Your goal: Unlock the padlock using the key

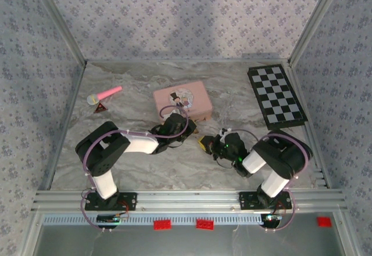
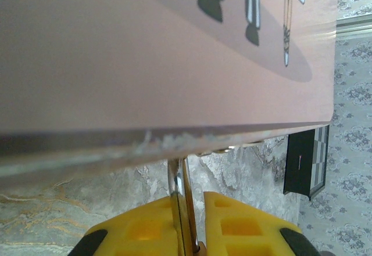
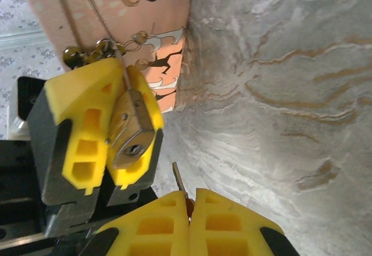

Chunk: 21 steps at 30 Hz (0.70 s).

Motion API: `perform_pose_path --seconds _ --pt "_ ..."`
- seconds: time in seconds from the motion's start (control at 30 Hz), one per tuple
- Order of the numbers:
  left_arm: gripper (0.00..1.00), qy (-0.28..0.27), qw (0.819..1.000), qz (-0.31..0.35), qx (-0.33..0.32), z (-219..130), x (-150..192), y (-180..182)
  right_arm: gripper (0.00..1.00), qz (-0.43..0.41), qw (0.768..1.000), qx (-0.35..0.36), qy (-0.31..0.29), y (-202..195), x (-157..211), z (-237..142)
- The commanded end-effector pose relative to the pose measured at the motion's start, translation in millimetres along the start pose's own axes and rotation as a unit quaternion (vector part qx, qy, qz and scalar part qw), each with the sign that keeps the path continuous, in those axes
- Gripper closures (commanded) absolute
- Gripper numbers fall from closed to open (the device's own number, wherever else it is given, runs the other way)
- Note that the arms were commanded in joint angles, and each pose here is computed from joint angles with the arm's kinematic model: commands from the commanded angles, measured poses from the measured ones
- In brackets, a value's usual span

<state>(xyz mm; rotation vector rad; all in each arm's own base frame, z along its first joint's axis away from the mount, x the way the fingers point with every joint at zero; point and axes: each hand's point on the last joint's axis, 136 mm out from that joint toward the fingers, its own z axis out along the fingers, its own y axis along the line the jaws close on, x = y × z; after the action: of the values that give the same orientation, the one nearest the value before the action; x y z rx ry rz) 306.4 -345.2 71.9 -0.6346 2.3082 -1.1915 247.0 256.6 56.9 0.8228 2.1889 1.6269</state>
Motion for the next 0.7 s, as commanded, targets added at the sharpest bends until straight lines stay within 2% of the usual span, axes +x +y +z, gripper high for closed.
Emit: perform_pose_path --seconds 0.0,0.1,0.67 --pt "0.99 0.051 0.998 -0.038 0.024 4 22 -7 1.0 0.007 0.999 -0.043 0.003 15 1 2" --pt "0.99 0.05 0.998 -0.038 0.022 4 21 -5 1.0 0.007 0.999 -0.031 0.005 7 2 2" --pt "0.99 0.05 0.998 -0.041 0.021 5 22 1 1.0 -0.007 0.999 -0.052 -0.007 20 -6 -6"
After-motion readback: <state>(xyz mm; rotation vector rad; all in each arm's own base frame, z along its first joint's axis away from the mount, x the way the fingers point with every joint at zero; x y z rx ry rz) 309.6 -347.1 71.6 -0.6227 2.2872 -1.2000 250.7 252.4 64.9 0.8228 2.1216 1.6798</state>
